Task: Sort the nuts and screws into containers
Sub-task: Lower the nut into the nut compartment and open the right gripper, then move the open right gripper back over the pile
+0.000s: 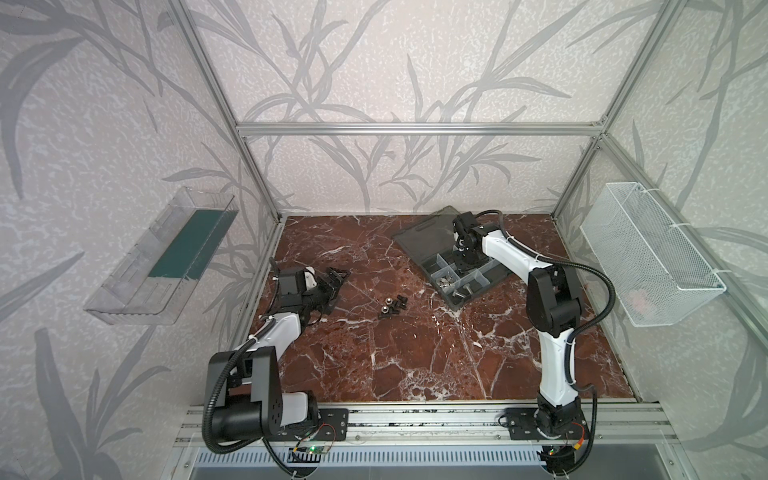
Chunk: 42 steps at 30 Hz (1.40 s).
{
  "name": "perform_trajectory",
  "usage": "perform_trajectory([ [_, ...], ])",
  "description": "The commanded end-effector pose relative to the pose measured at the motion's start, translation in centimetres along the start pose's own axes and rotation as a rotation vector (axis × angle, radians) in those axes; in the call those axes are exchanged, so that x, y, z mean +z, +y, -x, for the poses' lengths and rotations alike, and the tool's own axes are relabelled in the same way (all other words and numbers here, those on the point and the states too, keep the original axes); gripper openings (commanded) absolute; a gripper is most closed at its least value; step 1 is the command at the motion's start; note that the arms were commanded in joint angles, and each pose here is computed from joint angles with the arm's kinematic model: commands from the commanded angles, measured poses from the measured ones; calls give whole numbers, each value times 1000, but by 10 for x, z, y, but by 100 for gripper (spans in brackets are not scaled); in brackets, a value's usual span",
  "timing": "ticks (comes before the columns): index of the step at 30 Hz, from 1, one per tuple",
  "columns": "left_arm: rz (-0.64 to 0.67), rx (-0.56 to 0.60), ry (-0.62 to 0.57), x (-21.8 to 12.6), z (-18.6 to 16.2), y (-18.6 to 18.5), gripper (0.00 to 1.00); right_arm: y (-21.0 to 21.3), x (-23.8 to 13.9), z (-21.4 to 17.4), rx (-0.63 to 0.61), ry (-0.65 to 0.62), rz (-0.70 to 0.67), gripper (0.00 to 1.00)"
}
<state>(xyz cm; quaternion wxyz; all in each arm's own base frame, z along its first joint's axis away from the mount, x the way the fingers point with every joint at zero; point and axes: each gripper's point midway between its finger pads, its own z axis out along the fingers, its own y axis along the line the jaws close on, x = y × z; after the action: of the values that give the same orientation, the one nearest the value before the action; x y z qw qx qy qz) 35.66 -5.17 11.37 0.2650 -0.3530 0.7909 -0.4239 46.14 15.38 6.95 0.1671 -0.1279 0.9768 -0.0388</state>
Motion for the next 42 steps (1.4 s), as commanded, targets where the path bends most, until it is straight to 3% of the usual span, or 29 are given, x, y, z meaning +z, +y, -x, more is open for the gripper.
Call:
perform_trajectory([
  [1,-6,-4,-3,-3,0,-1,100,-6,1,2,-11,12,-19,8],
  [3,-6,-3,-3,-3,0,-1,99,-6,1,3,-12,10,-19,12],
  [8,-8,-3,-3,-3,0,-2,100,-7,-3,4,-18,8,-26,44],
  [13,-10,-4,-3,-3,1,-3,99,-12,-19,7,-12,-31,-38,60],
  [18,-12,-4,-5,-3,1,-4,100,-4,-56,17,-24,-136,45,63],
  [25,-34,-17,7,0,1,-6,100,61,-126,26,-131,-368,432,66],
  [28,-44,-29,11,2,0,-5,99,93,-144,24,-207,-399,508,67],
  [34,-44,-27,9,1,0,-4,100,159,-136,13,-374,-357,513,68],
  [42,-39,-26,8,0,-1,-3,99,230,-99,-2,-413,-273,599,68],
])
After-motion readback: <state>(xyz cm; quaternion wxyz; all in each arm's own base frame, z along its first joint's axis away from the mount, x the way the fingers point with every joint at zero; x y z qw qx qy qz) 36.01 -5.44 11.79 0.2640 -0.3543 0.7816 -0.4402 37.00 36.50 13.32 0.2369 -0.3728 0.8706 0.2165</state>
